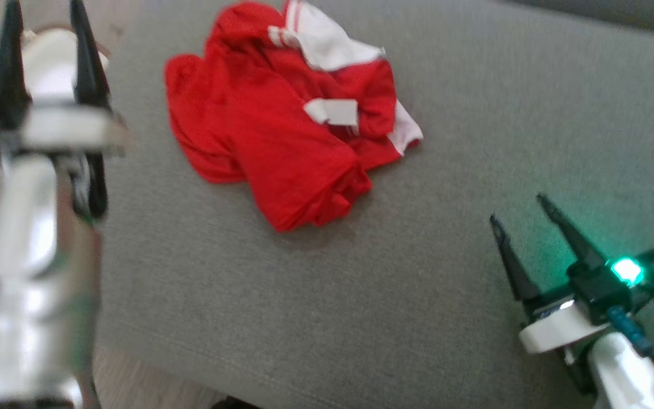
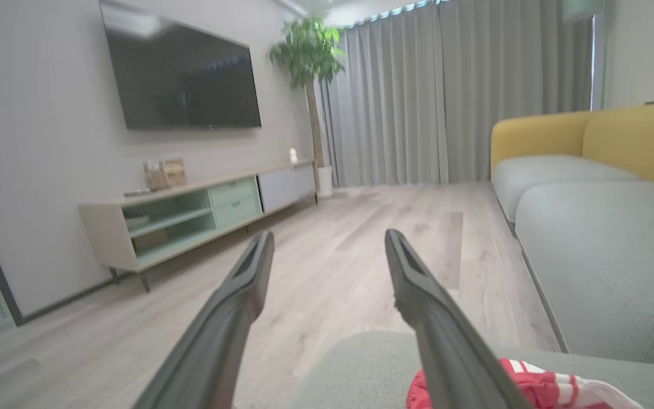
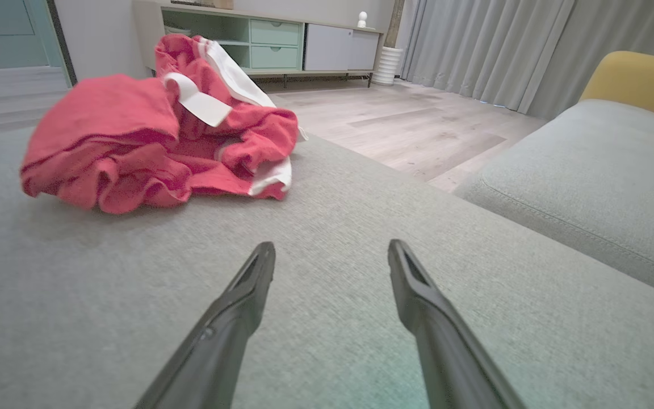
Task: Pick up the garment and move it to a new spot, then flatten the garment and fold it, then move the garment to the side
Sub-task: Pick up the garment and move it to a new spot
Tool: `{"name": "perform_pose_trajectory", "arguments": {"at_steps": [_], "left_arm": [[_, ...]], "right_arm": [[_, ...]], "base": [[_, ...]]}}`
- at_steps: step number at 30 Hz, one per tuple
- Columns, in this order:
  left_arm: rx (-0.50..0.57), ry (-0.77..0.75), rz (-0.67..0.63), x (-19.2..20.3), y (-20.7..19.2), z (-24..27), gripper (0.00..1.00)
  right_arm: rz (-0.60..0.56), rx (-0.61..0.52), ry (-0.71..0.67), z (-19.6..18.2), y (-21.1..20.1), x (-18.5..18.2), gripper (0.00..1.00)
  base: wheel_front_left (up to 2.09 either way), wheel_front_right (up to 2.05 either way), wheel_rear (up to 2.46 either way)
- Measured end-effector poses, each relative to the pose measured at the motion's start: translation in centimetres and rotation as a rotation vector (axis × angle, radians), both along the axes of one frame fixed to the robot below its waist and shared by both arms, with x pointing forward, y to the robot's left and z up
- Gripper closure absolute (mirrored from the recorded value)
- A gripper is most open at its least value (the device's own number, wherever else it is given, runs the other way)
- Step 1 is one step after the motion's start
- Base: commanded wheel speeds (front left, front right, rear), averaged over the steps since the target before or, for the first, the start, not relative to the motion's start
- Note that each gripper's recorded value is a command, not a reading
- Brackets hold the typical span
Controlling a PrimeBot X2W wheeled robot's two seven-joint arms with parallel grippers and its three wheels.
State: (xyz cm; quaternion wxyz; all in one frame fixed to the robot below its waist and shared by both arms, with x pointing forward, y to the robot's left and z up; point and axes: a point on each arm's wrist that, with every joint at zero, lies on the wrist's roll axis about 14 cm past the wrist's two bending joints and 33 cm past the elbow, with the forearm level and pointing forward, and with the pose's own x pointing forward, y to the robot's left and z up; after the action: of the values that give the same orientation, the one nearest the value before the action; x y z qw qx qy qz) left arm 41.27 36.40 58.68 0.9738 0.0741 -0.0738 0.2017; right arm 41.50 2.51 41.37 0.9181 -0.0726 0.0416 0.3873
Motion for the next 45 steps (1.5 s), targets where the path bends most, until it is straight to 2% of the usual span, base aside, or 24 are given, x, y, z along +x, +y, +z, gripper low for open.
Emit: {"name": "perform_pose_trajectory", "arguments": {"at_steps": [3,6,10,13,16,18,19,20,25,28,32,37,38,39,41,45], "left_arm": [[-0.035,0.148,-0.028,5.3,0.7,-2.2,0.00],[-0.073,0.347,-0.008,8.3,1.8,-6.5,0.00],[-0.145,0.633,0.043,9.0,2.8,-14.2,0.00],[-0.263,0.811,0.040,8.3,1.8,-20.1,0.00],[-0.377,0.930,0.039,7.9,-0.1,-25.0,0.00],[-0.374,0.934,0.057,8.7,0.5,-25.1,0.00],[-0.370,0.919,0.072,9.1,0.8,-25.1,0.39],[-0.368,0.905,0.071,9.3,0.7,-25.2,1.00],[-0.422,0.746,0.078,10.5,0.9,-23.6,1.00],[-0.384,0.620,0.092,11.0,2.8,-20.1,1.00],[-0.277,0.429,0.111,11.8,6.2,-12.6,1.00],[-0.089,0.183,0.084,12.5,8.1,-1.0,1.00],[-0.043,0.140,0.076,12.4,8.1,1.5,1.00],[-0.043,0.140,0.076,12.4,8.1,1.5,1.00],[0.039,0.045,0.058,12.3,7.8,6.6,1.00],[0.191,-0.125,-0.024,11.9,4.8,15.8,1.00]], "right_arm": [[-0.017,0.001,0.003,-1.3,-1.0,1.8,0.00],[-0.027,0.008,0.002,-2.4,-1.7,3.3,0.00],[-0.045,0.035,-0.023,-2.9,-2.3,4.8,0.00],[-0.067,0.061,-0.037,-3.1,-2.9,5.8,0.00],[-0.089,0.083,-0.049,-3.3,-3.5,6.5,0.00],[-0.097,0.085,-0.051,-3.4,-3.8,6.7,0.00],[-0.100,0.085,-0.054,-3.4,-3.9,6.7,0.00],[-0.106,0.084,-0.057,-3.4,-4.0,6.9,0.00],[-0.127,0.076,-0.060,-3.0,-4.4,7.1,0.00],[-0.141,0.065,-0.064,-2.6,-4.6,7.2,0.00],[-0.157,0.047,-0.060,-1.8,-4.9,6.8,0.00],[-0.163,0.074,-0.039,0.0,-4.1,4.8,0.00],[-0.165,0.089,-0.044,0.7,-3.8,4.5,0.00],[-0.165,0.089,-0.044,0.7,-3.8,4.5,0.00],[-0.174,0.117,-0.062,2.4,-3.4,3.9,0.00],[-0.203,0.148,-0.115,5.7,-3.7,3.0,0.00]], "base": [[0.00,0.00,0.00],[0.00,0.00,0.00],[0.00,0.00,0.00],[0.00,0.00,0.00],[0.00,0.00,0.00],[0.00,0.00,0.00],[0.00,0.00,0.00],[0.00,0.00,0.00],[0.00,0.00,0.00],[0.00,0.00,0.00],[0.00,0.00,0.00],[0.00,0.00,0.00],[0.00,0.00,0.00],[0.00,0.00,0.00],[0.00,0.00,0.00],[0.00,0.00,0.00]]}}
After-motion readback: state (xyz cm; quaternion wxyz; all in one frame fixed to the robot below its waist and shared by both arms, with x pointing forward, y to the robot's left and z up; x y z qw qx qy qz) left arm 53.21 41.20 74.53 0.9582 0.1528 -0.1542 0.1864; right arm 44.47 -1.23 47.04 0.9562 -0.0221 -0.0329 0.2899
